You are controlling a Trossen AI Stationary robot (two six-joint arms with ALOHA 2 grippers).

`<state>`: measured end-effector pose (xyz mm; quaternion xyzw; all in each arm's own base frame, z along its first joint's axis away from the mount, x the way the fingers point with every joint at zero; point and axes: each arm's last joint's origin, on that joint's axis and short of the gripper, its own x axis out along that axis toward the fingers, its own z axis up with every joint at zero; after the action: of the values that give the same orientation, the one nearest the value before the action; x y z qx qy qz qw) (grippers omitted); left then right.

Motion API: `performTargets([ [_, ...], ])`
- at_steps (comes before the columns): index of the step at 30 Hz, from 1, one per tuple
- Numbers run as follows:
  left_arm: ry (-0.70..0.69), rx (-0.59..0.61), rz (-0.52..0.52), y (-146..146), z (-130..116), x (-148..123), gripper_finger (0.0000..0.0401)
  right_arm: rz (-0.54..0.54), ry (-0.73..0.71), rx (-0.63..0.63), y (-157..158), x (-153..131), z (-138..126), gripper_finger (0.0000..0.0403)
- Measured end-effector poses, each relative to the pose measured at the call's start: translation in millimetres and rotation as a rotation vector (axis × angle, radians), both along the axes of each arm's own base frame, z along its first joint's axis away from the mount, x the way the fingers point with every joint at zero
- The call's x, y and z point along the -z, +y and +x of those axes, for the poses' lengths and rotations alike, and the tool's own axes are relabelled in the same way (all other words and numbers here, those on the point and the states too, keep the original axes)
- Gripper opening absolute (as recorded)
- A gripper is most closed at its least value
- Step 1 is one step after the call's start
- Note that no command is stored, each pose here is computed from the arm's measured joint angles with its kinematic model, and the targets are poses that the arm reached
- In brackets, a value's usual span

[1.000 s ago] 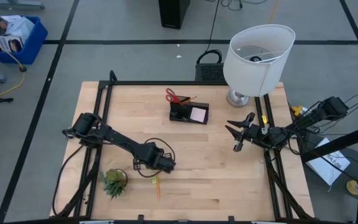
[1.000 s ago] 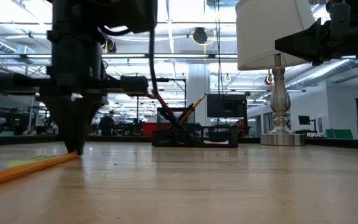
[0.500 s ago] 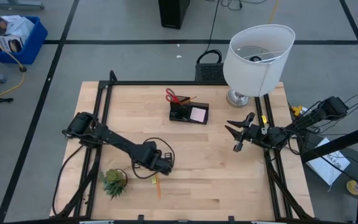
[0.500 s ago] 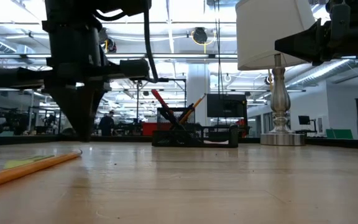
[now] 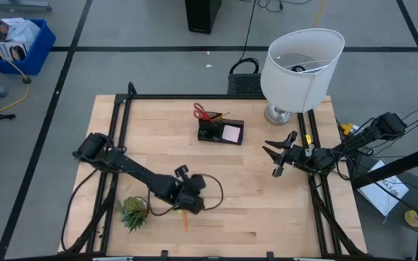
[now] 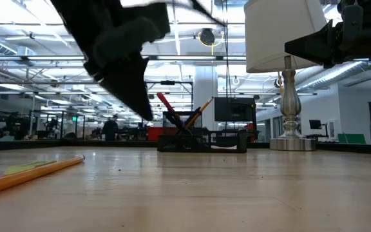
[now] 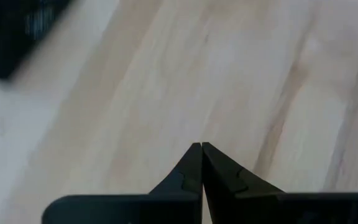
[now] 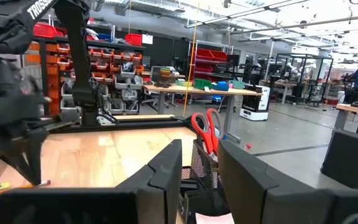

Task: Pick and place office supplies into organizer
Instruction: Put the yellow green eraser into the desk organizer

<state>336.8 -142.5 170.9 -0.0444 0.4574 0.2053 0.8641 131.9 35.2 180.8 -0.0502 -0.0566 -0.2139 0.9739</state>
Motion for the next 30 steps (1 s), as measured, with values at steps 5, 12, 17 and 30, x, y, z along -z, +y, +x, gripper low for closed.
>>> performTargets([
  [5,-0.128,0.292,0.140,-26.2,8.3,-11.0,0.0014,0.000,0.000,0.000,0.0,0.0,0.0,0.0100],
  [12,-0.236,0.648,0.356,-67.0,2.0,-25.9,0.0083,0.000,0.000,0.000,0.0,0.0,0.0,0.0100],
  [17,-0.278,0.750,0.387,-74.0,3.2,-30.5,0.0132,0.000,0.001,0.001,-0.1,0.1,0.0,0.0100],
  [30,-0.270,0.920,0.436,-79.5,2.2,-31.3,0.0213,-0.001,0.003,0.000,0.0,0.3,0.0,0.0100],
])
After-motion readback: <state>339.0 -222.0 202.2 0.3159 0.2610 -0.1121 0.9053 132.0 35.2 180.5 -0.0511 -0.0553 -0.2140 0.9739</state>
